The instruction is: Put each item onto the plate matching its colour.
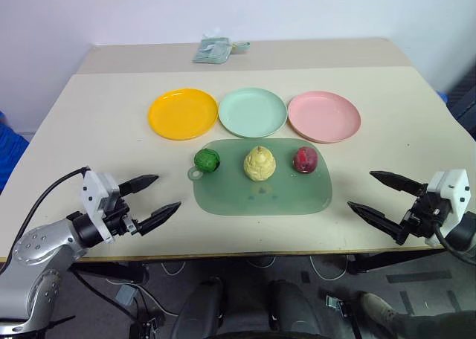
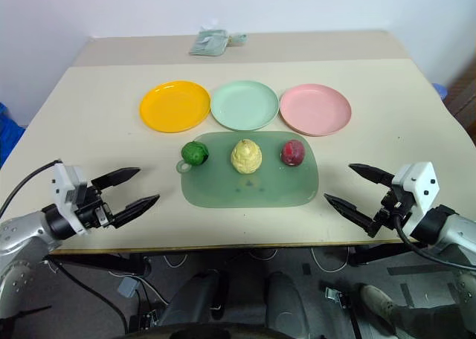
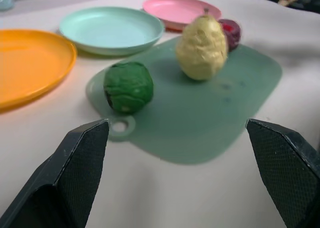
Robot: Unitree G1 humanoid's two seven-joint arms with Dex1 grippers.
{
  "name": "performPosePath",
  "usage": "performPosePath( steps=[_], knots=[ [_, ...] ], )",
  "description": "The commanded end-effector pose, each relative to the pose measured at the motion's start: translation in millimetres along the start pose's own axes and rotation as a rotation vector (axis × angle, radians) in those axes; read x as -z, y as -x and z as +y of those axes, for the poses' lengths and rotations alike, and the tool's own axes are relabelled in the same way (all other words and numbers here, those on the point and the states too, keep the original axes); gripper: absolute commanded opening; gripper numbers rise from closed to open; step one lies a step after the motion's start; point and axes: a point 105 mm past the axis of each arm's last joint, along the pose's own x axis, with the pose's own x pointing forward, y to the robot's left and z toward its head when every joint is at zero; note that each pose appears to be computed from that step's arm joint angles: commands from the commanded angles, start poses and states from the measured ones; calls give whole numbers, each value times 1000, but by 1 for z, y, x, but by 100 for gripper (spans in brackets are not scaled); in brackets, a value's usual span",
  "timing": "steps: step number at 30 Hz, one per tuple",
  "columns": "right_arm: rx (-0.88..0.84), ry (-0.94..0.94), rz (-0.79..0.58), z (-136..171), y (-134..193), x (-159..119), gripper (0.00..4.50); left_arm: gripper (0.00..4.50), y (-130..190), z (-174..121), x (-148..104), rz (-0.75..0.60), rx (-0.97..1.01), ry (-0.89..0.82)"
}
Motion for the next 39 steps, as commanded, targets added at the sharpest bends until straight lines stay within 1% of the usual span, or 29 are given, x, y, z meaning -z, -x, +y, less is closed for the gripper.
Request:
performPosePath(
  steps=[1,6,10,15,20,25,32,36,39],
  knots=[
    [-47,53,-75,7,-6,-19,444,450,-11,-3,-14,1,-22,40],
    [-161,111,-193,21,-34,-48,444,450,-42,2,-30,-35,-87,67],
    [-229,140,-215,27,-51,-57,444,450,-66,2,-36,-33,-129,69],
    [-258,156,-192,25,-61,-57,444,450,-88,10,-25,32,-199,95],
    [-294,154,-192,31,-62,-59,444,450,-106,18,-22,36,-265,128],
    [-315,161,-240,37,-69,-67,444,450,-113,19,-16,68,-272,134],
    [-321,163,-258,42,-74,-71,444,450,-123,25,-4,139,-283,134],
    [-308,160,-271,42,-74,-74,444,450,-136,21,-2,146,-268,138],
    [-300,161,-269,42,-74,-73,450,361,-141,16,0,153,-252,144]
  ],
)
